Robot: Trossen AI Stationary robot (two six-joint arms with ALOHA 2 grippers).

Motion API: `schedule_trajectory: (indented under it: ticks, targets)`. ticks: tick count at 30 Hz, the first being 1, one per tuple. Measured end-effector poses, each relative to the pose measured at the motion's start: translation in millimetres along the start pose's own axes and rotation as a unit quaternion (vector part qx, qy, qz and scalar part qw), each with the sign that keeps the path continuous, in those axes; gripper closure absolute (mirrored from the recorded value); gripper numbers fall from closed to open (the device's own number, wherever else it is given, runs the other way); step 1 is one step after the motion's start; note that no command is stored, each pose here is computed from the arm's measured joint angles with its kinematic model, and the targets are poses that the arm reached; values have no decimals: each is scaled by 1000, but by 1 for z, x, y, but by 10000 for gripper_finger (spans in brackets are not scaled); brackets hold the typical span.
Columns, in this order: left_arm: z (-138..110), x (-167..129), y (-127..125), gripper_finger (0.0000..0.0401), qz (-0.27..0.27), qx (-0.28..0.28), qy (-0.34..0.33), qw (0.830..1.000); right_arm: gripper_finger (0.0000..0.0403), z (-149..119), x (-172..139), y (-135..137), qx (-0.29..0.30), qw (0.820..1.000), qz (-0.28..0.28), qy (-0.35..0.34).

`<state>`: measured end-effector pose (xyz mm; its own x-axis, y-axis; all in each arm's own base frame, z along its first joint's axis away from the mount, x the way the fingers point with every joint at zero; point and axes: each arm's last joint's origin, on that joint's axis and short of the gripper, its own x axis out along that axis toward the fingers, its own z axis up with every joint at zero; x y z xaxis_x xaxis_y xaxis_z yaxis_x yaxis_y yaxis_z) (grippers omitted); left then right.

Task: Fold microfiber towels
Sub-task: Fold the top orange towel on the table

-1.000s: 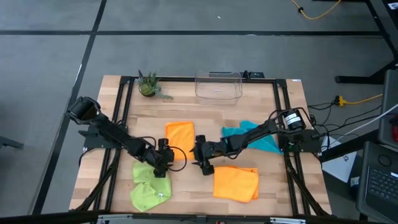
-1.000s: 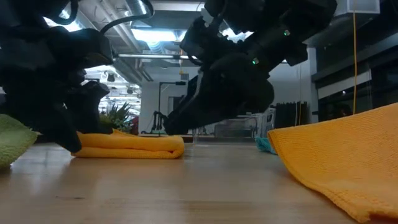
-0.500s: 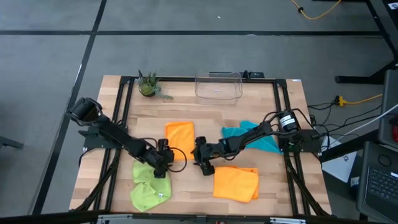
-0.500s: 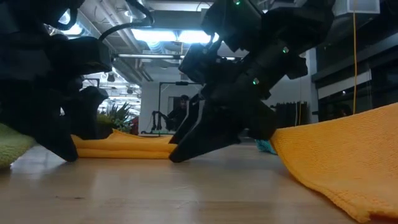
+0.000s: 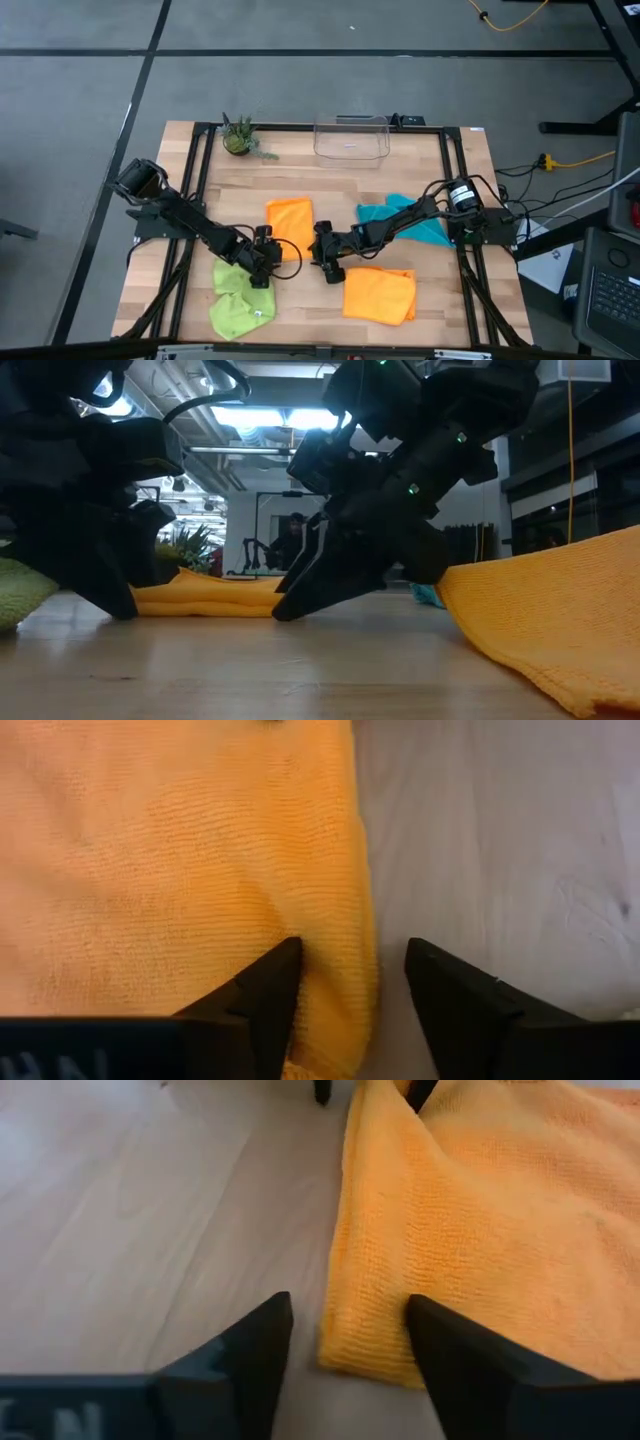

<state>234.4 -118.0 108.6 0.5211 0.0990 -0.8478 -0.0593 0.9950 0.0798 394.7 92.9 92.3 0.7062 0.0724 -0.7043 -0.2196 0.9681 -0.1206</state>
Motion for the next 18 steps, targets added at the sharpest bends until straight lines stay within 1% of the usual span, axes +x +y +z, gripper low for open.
schedule_trajectory:
  ticks: [8,12,14,16,18]
  targets:
    - [-1,0,1,315,11,2,-2,1000,326,-1,0,0,12,1000,-3,3]
    - [-2,0,1,372,17,1,-1,1000,383,-1,0,-1,37,999,0,3]
    - [-1,-1,1,392,10,2,1,1000,391,1,-2,-1,58,998,18,0]
    - [3,-4,0,395,-5,-1,4,1000,388,3,-5,-3,82,996,27,-1]
    - [11,-10,-3,398,-34,-7,-2,999,388,6,-11,-2,98,994,44,2]
